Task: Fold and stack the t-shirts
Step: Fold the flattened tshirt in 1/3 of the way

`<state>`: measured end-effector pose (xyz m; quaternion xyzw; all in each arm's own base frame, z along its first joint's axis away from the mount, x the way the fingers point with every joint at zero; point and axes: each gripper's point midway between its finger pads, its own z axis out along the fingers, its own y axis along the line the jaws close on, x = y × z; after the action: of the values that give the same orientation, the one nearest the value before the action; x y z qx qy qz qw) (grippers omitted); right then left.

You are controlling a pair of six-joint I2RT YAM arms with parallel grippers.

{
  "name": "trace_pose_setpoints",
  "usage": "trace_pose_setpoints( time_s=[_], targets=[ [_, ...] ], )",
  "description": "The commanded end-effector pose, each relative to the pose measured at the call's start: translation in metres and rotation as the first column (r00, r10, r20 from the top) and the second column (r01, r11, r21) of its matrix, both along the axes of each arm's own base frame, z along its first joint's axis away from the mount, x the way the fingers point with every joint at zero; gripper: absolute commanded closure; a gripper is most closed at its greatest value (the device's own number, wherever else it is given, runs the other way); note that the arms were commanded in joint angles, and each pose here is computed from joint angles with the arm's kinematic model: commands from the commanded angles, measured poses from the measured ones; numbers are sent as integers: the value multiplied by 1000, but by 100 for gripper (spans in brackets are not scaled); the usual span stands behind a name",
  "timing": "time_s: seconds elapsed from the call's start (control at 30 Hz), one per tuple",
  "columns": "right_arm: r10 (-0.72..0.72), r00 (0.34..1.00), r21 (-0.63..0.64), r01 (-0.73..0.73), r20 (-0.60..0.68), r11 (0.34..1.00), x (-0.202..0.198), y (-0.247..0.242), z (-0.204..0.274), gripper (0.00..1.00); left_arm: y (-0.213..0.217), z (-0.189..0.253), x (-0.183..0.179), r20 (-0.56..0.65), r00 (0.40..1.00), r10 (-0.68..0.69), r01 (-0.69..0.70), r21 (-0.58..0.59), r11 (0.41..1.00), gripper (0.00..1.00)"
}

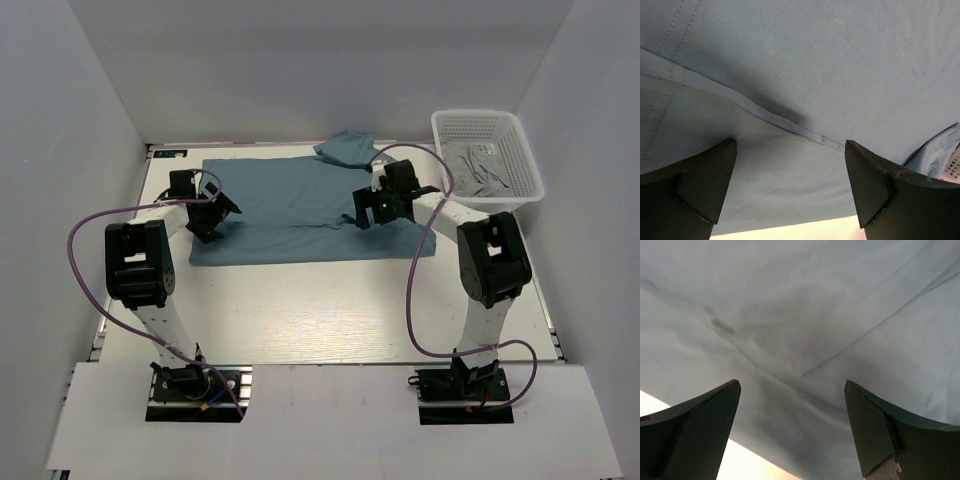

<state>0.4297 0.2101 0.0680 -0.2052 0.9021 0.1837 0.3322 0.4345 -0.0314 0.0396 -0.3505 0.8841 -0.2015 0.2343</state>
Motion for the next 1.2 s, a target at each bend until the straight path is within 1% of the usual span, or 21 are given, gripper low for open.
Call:
trace_pose_setpoints(
  time_s=[0.0, 0.03, 0.1, 0.2, 0.23, 0.3, 0.33, 0.37, 0.43, 0.5, 0.6, 0.7, 0.97, 1.0, 1.07, 1.1, 1.13, 1.17],
  targets=[
    [97, 994, -252, -82, 46, 964, -10, -13, -17, 10, 15, -9, -17, -58, 998, 19, -14, 74, 997, 0],
    [112, 993, -264, -98, 42, 960, -14, -9, -20, 10, 13, -11, -16, -58, 998, 14, -10, 67, 998, 0],
    [96, 992, -316, -64, 85, 946, -9, -9, -19, 10, 11, -15, -17, -67, 998, 8, -5, 58, 998, 0],
    [93, 987, -342, -42, 135, 939, -3, -2, -17, 10, 10, -15, -15, -67, 998, 3, 0, 50, 999, 0],
    [65, 986, -376, -3, 152, 926, 3, -7, -21, 10, 10, -15, -15, -67, 998, 3, 0, 50, 999, 0],
    [52, 984, -377, 15, 168, 926, 10, -1, -16, 10, 10, -15, -15, -67, 998, 3, 0, 50, 999, 0],
    [33, 988, -411, 33, 151, 911, 12, -6, -29, 10, 10, -15, -15, -67, 998, 3, 0, 50, 999, 0],
    [32, 987, -414, 36, 157, 909, 15, -2, -27, 10, 10, -15, -15, -67, 998, 3, 0, 50, 999, 0],
    [-16, 988, -426, 82, 157, 901, 21, -5, -32, 10, 10, -15, -15, -67, 998, 3, 0, 50, 999, 0],
    [-43, 980, -388, 117, 195, 914, 31, 1, -28, 10, 10, -14, -12, -56, 998, 3, -1, 51, 999, 0],
    [-70, 971, -352, 150, 229, 924, 40, 4, -21, 14, 5, -22, -15, -69, 998, -13, 14, 24, 1000, 0],
    [-107, 961, -292, 182, 257, 939, 49, 11, -11, 16, 3, -28, -15, -78, 997, -21, 22, 10, 1000, 0],
    [-123, 961, -275, 191, 248, 942, 63, 20, -12, 18, 7, -23, -13, -62, 998, -8, 10, 31, 999, 0],
    [-136, 958, -278, 207, 253, 938, 65, 19, -13, 22, 7, -23, -13, -62, 998, -8, 10, 31, 999, 0],
    [-151, 954, -266, 221, 258, 938, 70, 19, -8, 27, 7, -23, -15, -71, 997, -8, 11, 31, 999, 0],
    [-151, 959, -282, 218, 240, 934, 69, 18, -19, 32, 7, -23, -15, -71, 997, -8, 11, 31, 999, 0],
    [-157, 955, -277, 226, 250, 934, 73, 20, -14, 43, 7, -23, -15, -71, 997, -8, 11, 31, 999, 0],
    [-158, 957, -286, 227, 244, 931, 73, 19, -17, 52, 7, -23, -15, -71, 997, -8, 11, 31, 999, 0]
  ],
)
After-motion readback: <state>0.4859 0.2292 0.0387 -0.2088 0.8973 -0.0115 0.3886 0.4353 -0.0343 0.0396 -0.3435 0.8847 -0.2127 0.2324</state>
